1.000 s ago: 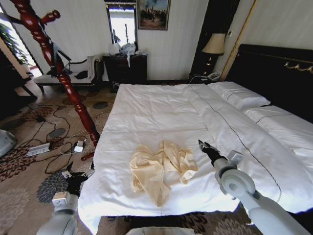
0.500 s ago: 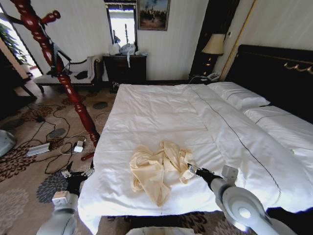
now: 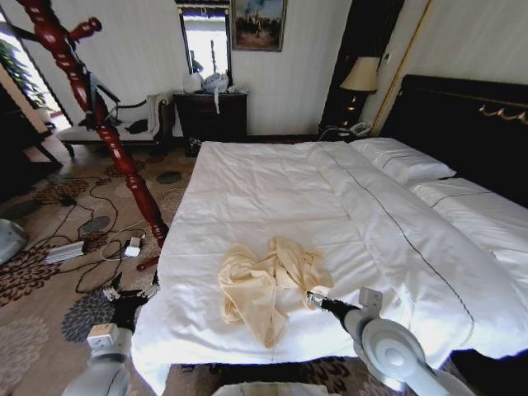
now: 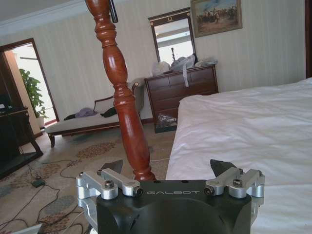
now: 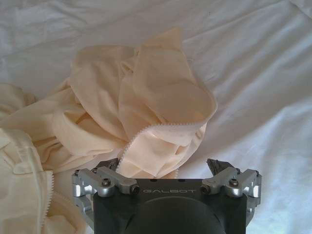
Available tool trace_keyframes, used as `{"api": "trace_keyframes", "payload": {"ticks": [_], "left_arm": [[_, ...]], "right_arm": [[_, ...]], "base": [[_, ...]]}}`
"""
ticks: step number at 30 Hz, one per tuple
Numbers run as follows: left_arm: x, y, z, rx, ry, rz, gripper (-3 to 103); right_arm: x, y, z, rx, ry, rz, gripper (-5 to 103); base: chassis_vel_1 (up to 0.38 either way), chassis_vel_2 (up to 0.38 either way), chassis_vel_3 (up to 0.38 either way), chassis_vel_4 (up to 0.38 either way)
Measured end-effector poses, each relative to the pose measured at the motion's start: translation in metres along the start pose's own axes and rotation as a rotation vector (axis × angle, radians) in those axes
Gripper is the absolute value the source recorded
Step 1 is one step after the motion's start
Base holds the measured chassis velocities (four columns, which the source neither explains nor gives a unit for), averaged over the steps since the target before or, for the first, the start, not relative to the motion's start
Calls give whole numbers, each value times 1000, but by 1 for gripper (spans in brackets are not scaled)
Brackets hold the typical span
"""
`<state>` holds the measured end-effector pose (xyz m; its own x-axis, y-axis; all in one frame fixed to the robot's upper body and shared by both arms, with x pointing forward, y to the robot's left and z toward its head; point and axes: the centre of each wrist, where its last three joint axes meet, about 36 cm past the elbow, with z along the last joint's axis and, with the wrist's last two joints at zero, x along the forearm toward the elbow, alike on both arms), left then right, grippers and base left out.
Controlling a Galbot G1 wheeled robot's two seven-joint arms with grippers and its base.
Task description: Pick up the clothes from the bed and hang them on the clothes hanger.
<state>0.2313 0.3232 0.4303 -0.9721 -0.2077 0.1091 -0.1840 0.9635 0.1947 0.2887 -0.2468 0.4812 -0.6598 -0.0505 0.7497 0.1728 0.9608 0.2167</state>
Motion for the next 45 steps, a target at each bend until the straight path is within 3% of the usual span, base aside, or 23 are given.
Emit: {"api": "trace_keyframes", "payload": {"ticks": [3,5,8,14,16,20,23,26,27,30,40,42,45], "left_arm": [[0,0,0,0,1,-1,100],[0,0,0,0,1,-2,100],[0,0,0,1,0,-3,100],[-1,0,2,1,3,-5,100],[-1,0,2,1,4,-5,100],[-2,0,4,1,6,-6,100],[-2,1,4,0,7,-6,100],[-3,1,4,-3,7,-5,100],[-3,1,4,-3,7,-5,100],[-4,2,4,-5,5,-4,100],[-4,4,4,-6,1,-7,100],[-5,4,4,-7,0,-7,100],[-5,5,3,-8,-2,-8,100]], "right_arm": [[-6,-1,1,1,-4,0,99],[-13,-1,3,5,-12,-8,91],[-14,0,4,7,-10,-14,85],[-14,1,9,14,3,-16,58],[-14,1,9,14,4,-17,58],[-10,2,10,14,8,-26,36],[-6,3,10,13,11,-34,31],[-1,4,8,15,17,-45,15],[-1,4,8,15,17,-45,15],[4,4,5,21,16,-53,1],[12,4,-14,27,-45,-84,0],[17,6,-27,15,-92,-121,0],[34,12,-74,-31,-249,-277,0]], "base": [[0,0,0,0],[0,0,0,0],[0,0,0,0],[0,0,0,0],[0,0,0,0],[0,0,0,0],[0,0,0,0],[0,0,0,0],[0,0,0,0],[0,0,0,0],[0,0,0,0],[0,0,0,0],[0,0,0,0]]}}
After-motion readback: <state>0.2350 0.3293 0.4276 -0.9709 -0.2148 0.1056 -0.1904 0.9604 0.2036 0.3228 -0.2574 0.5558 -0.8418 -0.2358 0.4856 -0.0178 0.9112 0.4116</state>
